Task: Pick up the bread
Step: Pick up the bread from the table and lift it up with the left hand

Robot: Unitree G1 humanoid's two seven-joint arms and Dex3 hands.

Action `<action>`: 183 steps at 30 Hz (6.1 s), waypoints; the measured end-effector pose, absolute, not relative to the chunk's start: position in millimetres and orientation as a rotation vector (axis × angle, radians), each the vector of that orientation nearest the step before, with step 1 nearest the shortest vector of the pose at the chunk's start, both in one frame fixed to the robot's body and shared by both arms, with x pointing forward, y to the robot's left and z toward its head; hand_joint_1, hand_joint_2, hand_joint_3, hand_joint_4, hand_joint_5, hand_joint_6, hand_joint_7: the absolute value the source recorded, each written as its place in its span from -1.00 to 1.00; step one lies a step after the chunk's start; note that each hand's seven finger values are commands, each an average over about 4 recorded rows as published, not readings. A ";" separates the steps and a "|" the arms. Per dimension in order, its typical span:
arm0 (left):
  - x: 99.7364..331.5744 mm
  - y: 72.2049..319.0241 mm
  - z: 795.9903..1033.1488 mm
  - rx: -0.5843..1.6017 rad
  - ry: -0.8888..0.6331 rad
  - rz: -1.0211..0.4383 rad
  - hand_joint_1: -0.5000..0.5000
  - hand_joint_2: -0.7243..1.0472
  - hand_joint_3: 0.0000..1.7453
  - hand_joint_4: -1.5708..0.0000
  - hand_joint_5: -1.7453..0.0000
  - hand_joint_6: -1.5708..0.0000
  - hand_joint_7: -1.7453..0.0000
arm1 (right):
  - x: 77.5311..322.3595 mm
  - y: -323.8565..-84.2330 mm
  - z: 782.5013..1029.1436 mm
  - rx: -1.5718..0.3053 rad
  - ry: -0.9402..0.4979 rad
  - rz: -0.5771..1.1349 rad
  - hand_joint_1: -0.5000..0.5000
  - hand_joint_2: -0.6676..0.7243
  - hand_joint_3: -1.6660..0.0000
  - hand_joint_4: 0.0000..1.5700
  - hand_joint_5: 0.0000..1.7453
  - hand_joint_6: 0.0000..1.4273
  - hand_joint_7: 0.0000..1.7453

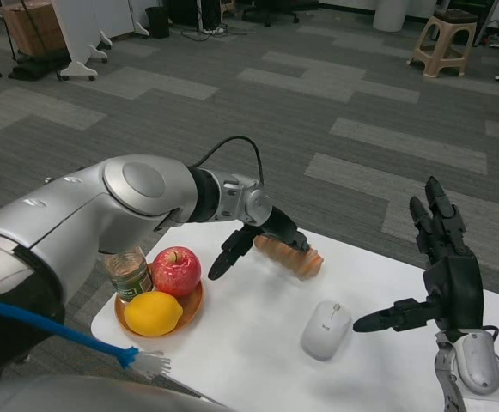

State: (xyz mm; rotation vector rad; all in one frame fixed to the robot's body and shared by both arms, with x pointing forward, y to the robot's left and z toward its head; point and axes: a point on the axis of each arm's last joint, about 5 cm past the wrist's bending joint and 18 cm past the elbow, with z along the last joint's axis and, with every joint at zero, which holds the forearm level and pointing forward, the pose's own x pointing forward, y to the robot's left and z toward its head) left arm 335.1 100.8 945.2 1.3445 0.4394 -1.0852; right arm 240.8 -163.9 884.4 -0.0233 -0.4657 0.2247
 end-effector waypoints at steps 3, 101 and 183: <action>335.4 98.8 946.5 1.333 0.425 -1.089 -0.72 -0.60 -0.90 1.00 1.00 1.00 0.92 | 240.4 -164.3 884.0 -0.023 -0.465 0.223 -0.75 0.27 1.00 -1.00 -0.89 -1.00 -1.00; 326.9 95.6 909.1 1.483 0.243 -0.741 -0.82 -0.50 -0.90 1.00 1.00 1.00 0.90 | 237.7 -159.4 881.2 -0.013 -0.458 0.240 -0.69 0.27 1.00 -1.00 -0.89 -1.00 -1.00; 330.1 134.1 924.1 1.075 0.573 -1.038 1.00 -0.60 -0.93 1.00 0.15 1.00 -0.28 | 231.7 -160.8 879.2 -0.007 -0.458 0.236 -0.67 0.18 1.00 -1.00 -0.78 -1.00 -1.00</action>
